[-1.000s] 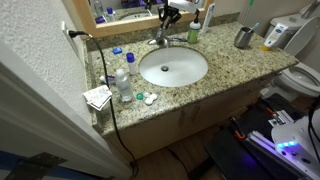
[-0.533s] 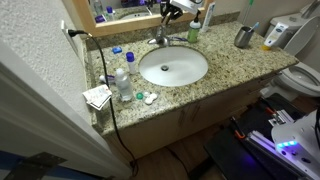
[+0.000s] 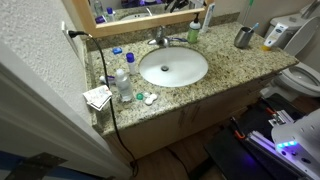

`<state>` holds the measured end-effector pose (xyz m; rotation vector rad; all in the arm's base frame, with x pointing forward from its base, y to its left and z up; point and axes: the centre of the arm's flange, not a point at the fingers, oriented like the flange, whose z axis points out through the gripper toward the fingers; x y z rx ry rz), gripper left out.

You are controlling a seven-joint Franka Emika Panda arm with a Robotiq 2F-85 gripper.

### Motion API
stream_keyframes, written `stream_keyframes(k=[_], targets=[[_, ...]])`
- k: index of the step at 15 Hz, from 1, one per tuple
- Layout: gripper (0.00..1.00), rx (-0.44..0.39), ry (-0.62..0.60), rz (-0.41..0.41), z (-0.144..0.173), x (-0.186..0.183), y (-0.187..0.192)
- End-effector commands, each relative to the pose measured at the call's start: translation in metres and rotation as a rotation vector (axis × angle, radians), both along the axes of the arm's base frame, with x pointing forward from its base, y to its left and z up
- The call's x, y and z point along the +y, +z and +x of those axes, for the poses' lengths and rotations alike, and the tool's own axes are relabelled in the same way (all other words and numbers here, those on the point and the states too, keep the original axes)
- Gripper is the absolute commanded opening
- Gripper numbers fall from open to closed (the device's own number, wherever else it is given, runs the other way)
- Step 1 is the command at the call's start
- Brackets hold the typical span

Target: Open the tap

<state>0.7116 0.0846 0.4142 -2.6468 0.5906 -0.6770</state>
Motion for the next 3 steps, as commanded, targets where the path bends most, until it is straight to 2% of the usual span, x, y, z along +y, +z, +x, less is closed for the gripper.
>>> stream_keyframes(k=[1,2,3], targets=[[0.67,0.069,0.086,0.003,-0.034,0.000,0.000],[0.50,0.026,0.039,-0.005,-0.008,0.006,0.000],[0.56,0.040,0.055,-0.005,-0.013,0.009,-0.001]])
